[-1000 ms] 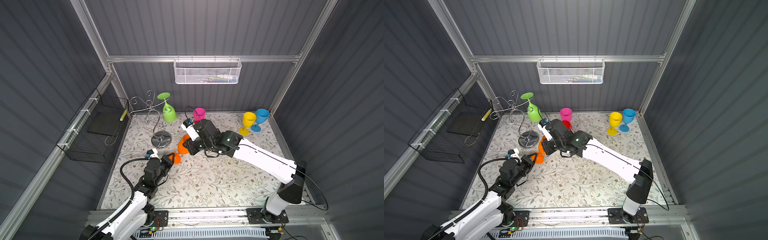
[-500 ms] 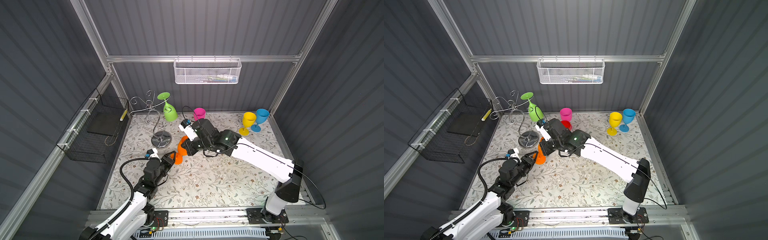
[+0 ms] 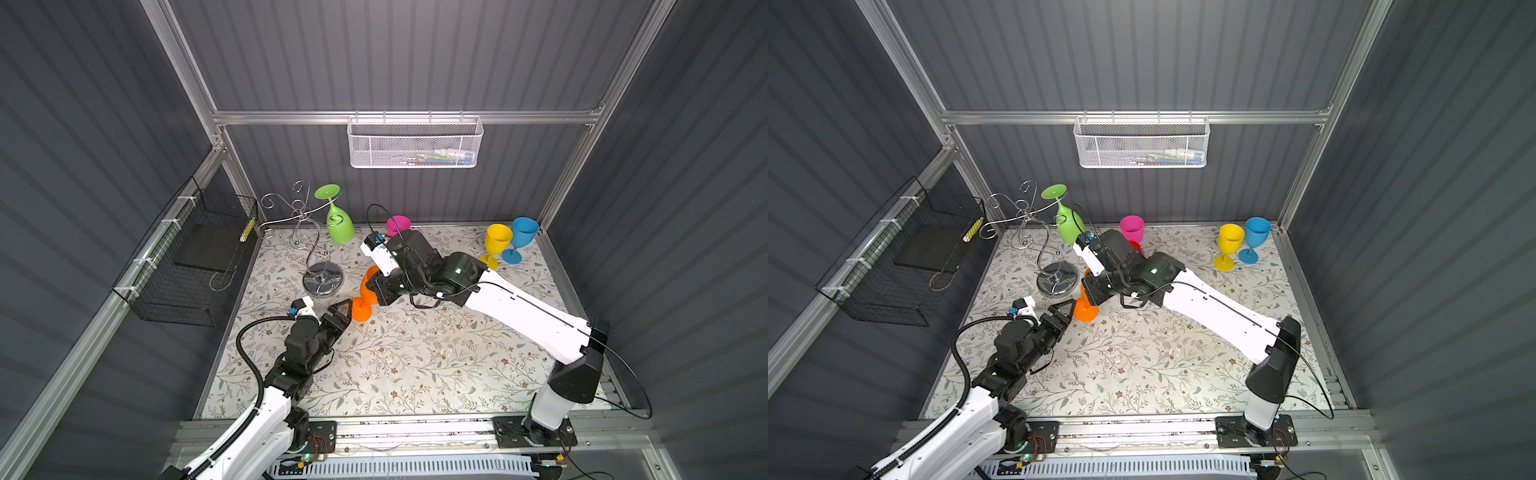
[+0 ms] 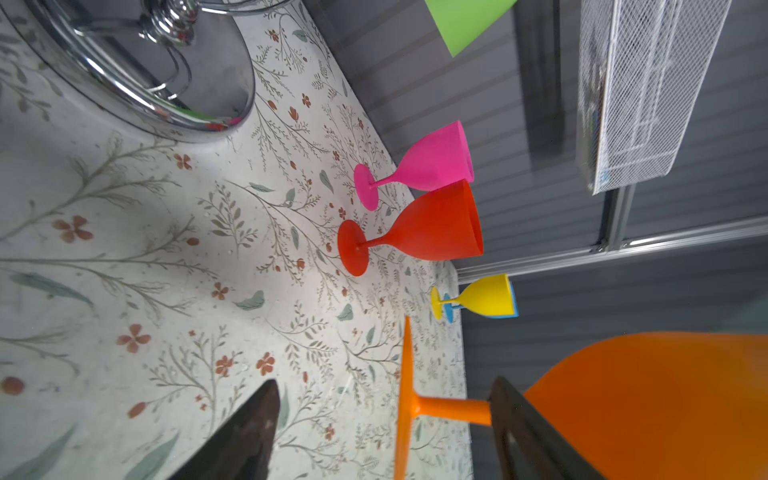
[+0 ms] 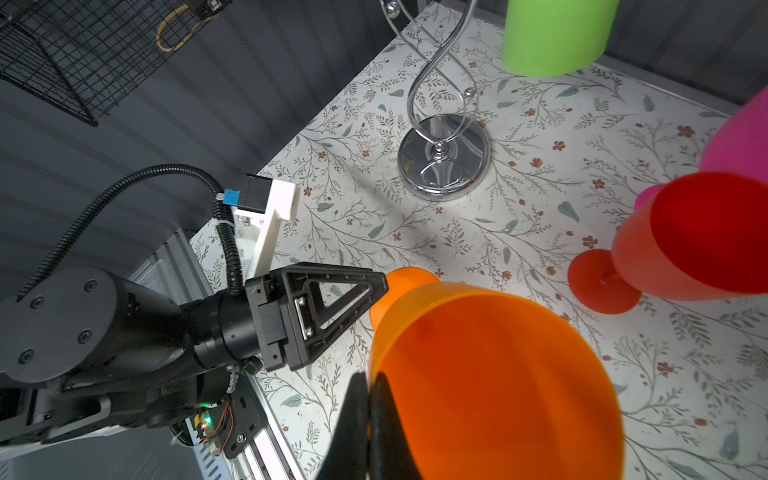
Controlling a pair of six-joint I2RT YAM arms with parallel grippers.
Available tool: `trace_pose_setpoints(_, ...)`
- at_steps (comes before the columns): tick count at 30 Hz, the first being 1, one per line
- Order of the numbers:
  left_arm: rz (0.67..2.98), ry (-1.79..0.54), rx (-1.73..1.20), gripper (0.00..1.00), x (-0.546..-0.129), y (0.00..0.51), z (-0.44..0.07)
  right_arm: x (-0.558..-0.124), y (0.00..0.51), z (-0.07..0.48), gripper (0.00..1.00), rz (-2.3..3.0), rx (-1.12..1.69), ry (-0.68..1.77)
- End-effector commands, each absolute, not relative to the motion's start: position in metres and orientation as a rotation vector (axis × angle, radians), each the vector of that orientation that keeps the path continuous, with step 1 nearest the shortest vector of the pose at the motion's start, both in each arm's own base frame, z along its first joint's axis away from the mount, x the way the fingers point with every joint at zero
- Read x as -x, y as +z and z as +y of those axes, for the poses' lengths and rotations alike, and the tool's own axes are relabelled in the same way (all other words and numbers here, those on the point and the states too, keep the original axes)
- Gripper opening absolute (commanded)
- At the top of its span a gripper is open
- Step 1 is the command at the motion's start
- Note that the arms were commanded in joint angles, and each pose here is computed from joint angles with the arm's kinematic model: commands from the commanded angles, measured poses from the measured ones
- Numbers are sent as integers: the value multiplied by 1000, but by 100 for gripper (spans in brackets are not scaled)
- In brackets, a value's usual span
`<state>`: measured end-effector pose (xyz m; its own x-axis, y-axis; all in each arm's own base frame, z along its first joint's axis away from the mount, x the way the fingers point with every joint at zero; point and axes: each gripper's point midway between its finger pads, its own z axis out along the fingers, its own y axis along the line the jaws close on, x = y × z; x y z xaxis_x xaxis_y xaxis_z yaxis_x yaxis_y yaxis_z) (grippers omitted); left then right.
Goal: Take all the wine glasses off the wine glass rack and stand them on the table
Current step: 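Open the left gripper off the orange glass foot while the right lifts it, then carry the orange glass with the right gripper beside the yellow glass, set it down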
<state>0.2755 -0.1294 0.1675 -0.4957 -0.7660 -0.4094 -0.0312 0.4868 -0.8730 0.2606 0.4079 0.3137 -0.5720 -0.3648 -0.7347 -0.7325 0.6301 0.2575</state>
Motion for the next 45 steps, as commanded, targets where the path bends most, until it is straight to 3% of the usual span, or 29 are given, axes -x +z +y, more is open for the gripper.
trace_pose_setpoints(1, 1863, -1038, 606, 93, -276, 187, -128, -266, 352, 381, 0, 2140, 813, 708)
trace_pose_setpoints(4, 1880, -1011, 554, 100, -276, 192, -130, -275, 362, 359, 0, 2140, 771, 656)
trace_pose_setpoints(16, 1900, -1039, 306, 100, -284, 204, -159, -346, 370, 253, 0, 2203, 487, 403)
trace_pose_setpoints(25, 1962, -909, 115, 100, -295, 206, -168, -424, 332, 191, 0, 2290, 311, 146)
trace_pose_setpoints(33, 1966, -849, -42, 100, -300, 210, -185, -490, 284, 162, 0, 2376, 219, 88)
trace_pose_setpoints(45, 1898, -842, -106, 100, -296, 231, -193, -530, 214, 148, 0, 2501, 200, 40)
